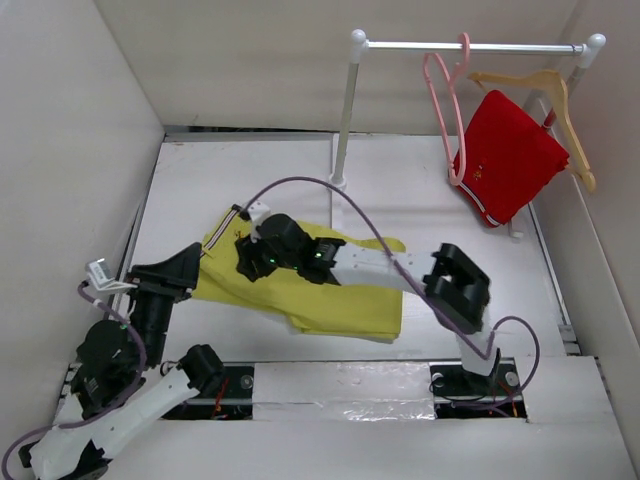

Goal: Place the trousers on the hanger
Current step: Fold the trousers at the center of the board.

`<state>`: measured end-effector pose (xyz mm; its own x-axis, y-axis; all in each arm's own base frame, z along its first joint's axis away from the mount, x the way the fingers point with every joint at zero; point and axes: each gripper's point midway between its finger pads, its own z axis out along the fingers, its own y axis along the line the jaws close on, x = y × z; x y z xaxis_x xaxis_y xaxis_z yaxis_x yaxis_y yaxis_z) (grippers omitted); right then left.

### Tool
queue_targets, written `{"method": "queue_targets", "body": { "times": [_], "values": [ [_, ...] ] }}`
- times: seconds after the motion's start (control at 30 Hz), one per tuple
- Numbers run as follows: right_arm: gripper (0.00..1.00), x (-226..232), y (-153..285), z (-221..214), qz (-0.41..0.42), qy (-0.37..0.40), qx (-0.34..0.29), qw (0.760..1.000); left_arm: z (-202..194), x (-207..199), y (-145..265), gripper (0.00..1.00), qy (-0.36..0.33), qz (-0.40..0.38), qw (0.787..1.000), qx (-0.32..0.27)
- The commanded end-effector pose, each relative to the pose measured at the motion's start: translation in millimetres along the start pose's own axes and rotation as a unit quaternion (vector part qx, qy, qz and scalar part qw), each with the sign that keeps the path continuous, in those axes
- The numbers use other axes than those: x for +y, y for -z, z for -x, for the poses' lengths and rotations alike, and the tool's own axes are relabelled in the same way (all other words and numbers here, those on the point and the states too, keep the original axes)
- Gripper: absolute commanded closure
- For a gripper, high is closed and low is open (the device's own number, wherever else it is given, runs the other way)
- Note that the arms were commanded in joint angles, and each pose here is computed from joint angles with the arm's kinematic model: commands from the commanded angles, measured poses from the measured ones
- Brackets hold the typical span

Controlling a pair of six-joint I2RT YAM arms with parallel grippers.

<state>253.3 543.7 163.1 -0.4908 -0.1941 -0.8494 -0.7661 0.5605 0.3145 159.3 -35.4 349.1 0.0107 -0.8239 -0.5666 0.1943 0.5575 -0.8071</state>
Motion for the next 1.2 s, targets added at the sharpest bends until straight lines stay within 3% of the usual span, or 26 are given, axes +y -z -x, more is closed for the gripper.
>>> {"method": "queue_targets", "body": {
  "times": [0.0, 0.03, 0.07, 0.13, 0.17, 0.27, 0.3, 0.37, 0.43, 0.57, 0.67, 0.73, 0.87, 1.17],
  "values": [
    [0.48, 14, 94, 111, 0.018, -0.008, -0.174, 0.985, -36, 2, -21, 0.64, -0.024, 0.018, 0.999, 0.028],
    [0.76, 8, 105, 102, 0.008, -0.010, -0.174, 0.985, -49, -1, -26, 0.64, -0.033, 0.014, 0.998, 0.045],
    [0.88, -5, 128, 79, -0.006, -0.011, -0.166, 0.986, -69, 0, -36, 0.64, -0.051, 0.021, 0.996, 0.063],
    [1.00, -33, 149, 53, -0.051, -0.025, -0.167, 0.984, -104, 4, -50, 0.64, -0.084, 0.030, 0.991, 0.102],
    [1.00, -54, 154, 7, -0.077, -0.029, -0.135, 0.987, -117, 4, -56, 0.64, -0.083, 0.028, 0.990, 0.108],
    [1.00, -85, 195, -15, -0.106, -0.085, -0.156, 0.978, -164, 13, -75, 0.59, -0.109, 0.033, 0.983, 0.141],
    [1.00, -102, 200, -50, -0.124, -0.093, -0.134, 0.979, -176, 17, -79, 0.58, -0.117, 0.039, 0.981, 0.150],
    [1.00, -128, 223, -52, -0.149, -0.117, -0.159, 0.969, -202, 32, -95, 0.54, -0.123, 0.072, 0.975, 0.172],
    [1.00, -151, 232, -69, -0.167, -0.131, -0.153, 0.965, -226, 27, -102, 0.53, -0.118, 0.044, 0.968, 0.219],
    [1.00, -217, 242, -83, -0.224, -0.178, -0.146, 0.947, -259, 66, -131, 0.53, -0.130, 0.084, 0.957, 0.243],
    [0.94, -243, 233, -101, -0.235, -0.209, -0.127, 0.941, -260, 122, -140, 0.53, -0.124, 0.154, 0.950, 0.242],
    [0.92, -260, 233, -107, -0.237, -0.239, -0.126, 0.933, -243, 160, -141, 0.54, -0.082, 0.211, 0.949, 0.219],
    [0.90, -268, 216, -108, -0.217, -0.259, -0.124, 0.933, -218, 213, -112, 0.53, -0.014, 0.247, 0.953, 0.176],
    [0.91, -311, 196, -95, -0.239, -0.289, -0.128, 0.918, -169, 252, -69, 0.53, 0.032, 0.320, 0.944, 0.072]
  ]
}}
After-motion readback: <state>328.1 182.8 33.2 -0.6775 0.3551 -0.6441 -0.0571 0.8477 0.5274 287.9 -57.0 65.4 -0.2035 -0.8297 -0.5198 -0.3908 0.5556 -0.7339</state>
